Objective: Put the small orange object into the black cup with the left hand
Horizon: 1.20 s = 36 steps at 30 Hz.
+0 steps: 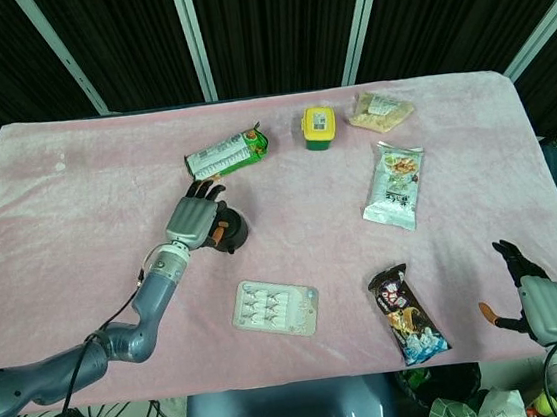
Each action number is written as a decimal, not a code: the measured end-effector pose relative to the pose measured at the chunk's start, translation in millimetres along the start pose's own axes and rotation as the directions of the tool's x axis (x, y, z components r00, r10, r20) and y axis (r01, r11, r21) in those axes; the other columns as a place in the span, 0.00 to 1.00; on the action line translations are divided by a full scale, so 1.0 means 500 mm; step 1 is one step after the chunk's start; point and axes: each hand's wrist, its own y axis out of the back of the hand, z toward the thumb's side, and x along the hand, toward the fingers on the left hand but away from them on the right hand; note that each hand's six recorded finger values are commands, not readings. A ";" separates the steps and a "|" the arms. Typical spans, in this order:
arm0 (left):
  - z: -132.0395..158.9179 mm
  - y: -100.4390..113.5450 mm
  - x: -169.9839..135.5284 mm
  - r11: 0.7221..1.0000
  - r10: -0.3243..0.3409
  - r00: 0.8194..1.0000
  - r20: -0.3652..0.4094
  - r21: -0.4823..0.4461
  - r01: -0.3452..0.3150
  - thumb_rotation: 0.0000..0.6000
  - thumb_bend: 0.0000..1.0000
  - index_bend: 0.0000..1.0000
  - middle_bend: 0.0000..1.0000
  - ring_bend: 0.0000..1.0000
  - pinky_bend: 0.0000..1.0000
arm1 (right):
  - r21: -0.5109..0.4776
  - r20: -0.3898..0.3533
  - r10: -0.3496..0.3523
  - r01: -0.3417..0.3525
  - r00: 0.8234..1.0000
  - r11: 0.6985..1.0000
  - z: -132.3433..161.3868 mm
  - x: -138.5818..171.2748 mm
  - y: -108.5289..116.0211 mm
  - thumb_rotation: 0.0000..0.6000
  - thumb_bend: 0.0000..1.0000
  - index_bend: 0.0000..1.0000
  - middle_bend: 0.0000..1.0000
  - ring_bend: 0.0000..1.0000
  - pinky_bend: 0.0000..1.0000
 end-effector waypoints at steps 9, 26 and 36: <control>0.001 0.055 -0.028 0.993 0.081 0.997 0.020 -0.084 -0.079 1.00 0.41 0.01 0.10 0.00 0.00 | -0.001 0.002 -0.004 0.004 1.000 1.000 -0.001 0.000 0.001 1.00 0.22 0.05 0.05 0.15 0.16; -0.229 0.091 -0.454 0.976 0.216 0.945 -0.247 0.033 -0.214 1.00 0.39 0.12 0.07 0.00 0.00 | 0.095 -0.044 -0.071 0.075 0.997 0.993 0.006 -0.004 0.023 1.00 0.18 0.05 0.02 0.14 0.16; -0.302 0.063 -0.651 0.977 0.186 0.923 -0.338 -0.033 -0.209 1.00 0.39 0.13 0.06 0.00 0.00 | 0.293 -0.149 -0.175 0.213 0.973 0.932 0.020 -0.005 0.042 1.00 0.17 0.05 0.02 0.13 0.15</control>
